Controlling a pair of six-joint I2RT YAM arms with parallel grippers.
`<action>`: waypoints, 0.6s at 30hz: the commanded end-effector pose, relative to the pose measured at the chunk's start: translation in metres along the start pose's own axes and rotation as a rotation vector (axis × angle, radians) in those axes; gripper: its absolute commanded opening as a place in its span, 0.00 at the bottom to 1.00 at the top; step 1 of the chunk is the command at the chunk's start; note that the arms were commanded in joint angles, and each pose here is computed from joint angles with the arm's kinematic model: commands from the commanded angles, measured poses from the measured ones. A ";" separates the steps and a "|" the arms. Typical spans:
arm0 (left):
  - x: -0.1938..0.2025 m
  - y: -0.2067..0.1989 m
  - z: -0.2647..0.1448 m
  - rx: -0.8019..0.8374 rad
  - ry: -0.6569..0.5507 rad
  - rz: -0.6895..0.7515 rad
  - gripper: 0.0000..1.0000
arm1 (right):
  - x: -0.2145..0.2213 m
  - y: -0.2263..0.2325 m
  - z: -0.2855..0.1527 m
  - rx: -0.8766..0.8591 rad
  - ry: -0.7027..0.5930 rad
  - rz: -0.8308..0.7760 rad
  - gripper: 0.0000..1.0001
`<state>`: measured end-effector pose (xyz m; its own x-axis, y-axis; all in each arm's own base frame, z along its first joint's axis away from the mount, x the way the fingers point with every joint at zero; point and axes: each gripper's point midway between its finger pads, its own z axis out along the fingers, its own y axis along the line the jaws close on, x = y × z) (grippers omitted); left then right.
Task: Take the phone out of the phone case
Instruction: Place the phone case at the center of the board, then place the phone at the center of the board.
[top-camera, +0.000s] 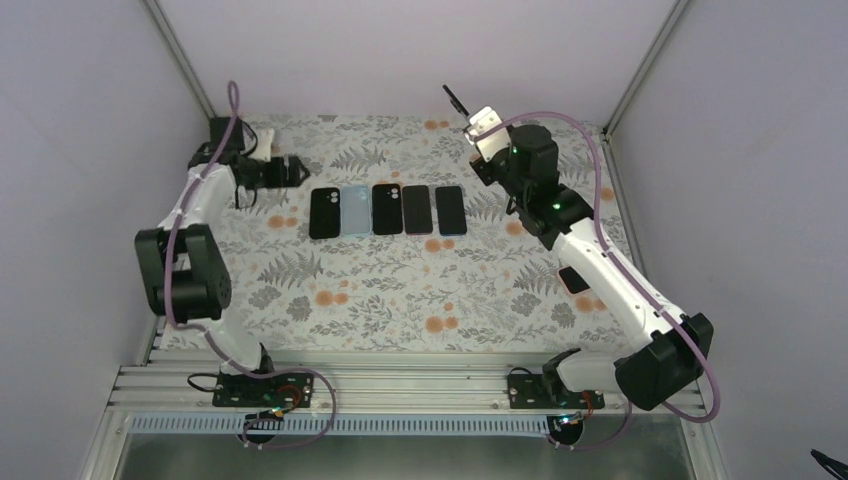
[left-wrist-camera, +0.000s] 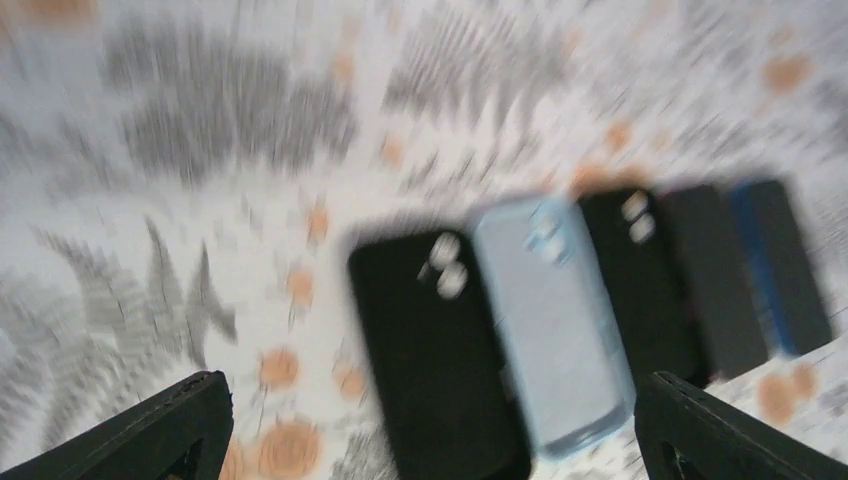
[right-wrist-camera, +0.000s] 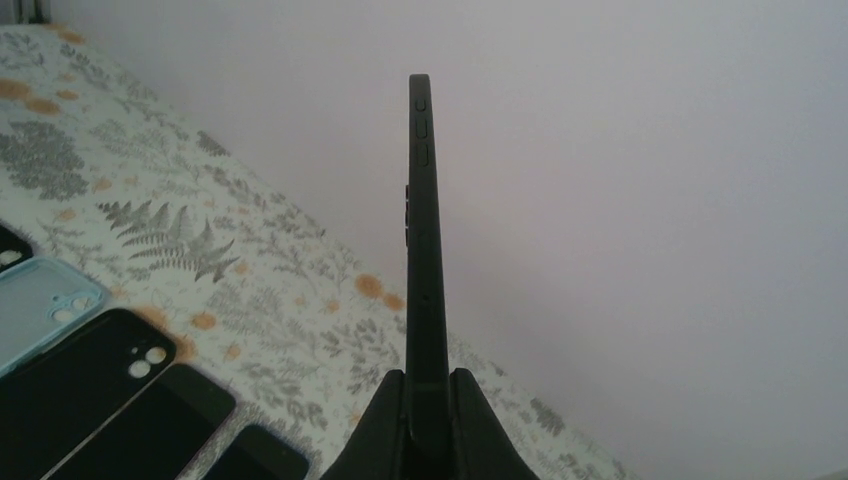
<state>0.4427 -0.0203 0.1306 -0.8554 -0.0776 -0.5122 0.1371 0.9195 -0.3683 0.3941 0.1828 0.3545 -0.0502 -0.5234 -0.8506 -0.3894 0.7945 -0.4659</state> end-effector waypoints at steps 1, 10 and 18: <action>-0.079 -0.058 -0.076 0.138 -0.308 0.120 1.00 | -0.061 -0.025 -0.012 0.077 -0.166 -0.033 0.04; -0.119 -0.151 -0.178 0.474 -0.515 0.224 1.00 | -0.103 -0.021 -0.021 0.233 -0.235 -0.238 0.04; -0.107 -0.204 -0.231 0.777 -0.490 0.207 1.00 | -0.114 0.005 -0.026 0.366 -0.256 -0.433 0.04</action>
<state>0.4227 -0.0913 0.4005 -0.4751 -0.2355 -0.8478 0.6159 0.5991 -0.5116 0.3816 0.2447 0.4232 0.2438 -0.7209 -0.6487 -0.1832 0.6226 -0.7608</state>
